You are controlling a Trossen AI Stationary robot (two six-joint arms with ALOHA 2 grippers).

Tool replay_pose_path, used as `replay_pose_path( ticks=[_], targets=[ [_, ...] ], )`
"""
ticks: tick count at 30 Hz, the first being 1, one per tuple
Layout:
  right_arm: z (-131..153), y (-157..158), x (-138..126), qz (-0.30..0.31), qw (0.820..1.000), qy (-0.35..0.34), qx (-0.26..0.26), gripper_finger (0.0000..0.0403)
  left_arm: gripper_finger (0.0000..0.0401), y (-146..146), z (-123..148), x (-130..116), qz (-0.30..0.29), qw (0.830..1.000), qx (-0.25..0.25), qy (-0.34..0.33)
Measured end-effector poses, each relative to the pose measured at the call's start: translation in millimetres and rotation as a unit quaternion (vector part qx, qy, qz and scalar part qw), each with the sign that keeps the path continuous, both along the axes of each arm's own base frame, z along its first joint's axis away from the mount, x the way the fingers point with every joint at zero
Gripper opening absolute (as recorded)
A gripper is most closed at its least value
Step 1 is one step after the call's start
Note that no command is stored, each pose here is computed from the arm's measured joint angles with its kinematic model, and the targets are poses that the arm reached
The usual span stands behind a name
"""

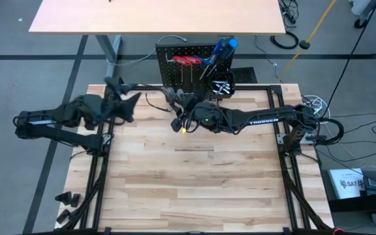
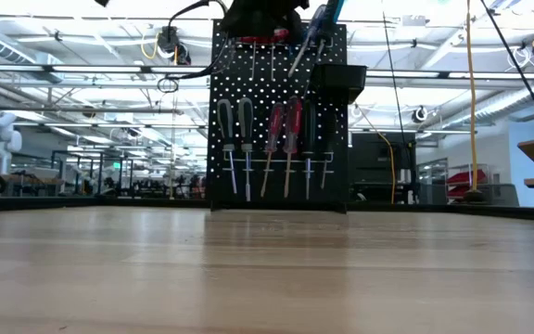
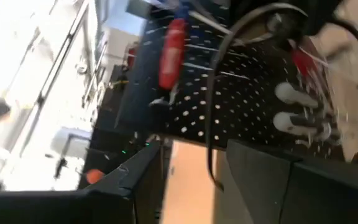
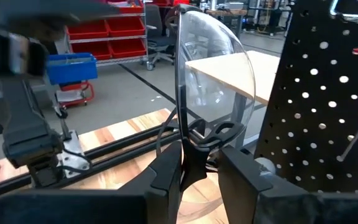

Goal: Hang tools onto peg board
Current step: Hang the safety glasses on the pegboard

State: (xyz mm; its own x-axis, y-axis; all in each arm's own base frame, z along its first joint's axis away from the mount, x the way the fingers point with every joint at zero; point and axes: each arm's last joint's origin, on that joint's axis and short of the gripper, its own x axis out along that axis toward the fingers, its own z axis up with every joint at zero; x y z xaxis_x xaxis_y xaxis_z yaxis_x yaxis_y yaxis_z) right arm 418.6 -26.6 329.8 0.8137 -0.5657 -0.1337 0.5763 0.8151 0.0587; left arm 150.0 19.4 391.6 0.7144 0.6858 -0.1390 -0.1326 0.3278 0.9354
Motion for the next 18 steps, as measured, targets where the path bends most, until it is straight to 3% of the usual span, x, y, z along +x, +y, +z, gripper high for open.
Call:
replay_pose_path(
  ticks=[4,9,14,18],
  targets=[
    [1,-6,0,-0.009,1.000,-0.011,0.010,0.0082,0.0185,0,7,-28,-0.023,0.991,-0.089,-0.101],
    [5,-6,0,-0.007,1.000,-0.029,0.004,0.0082,0.0185,2,-6,-56,-0.061,0.953,-0.216,-0.203],
    [1,1,1,0.038,0.999,-0.010,0.010,0.0082,0.0185,4,-36,-59,-0.070,0.941,-0.225,-0.241],
    [-7,6,1,0.065,0.997,0.020,0.037,0.0082,0.0185,2,-36,-57,-0.121,0.909,-0.235,-0.322]
  ],
)
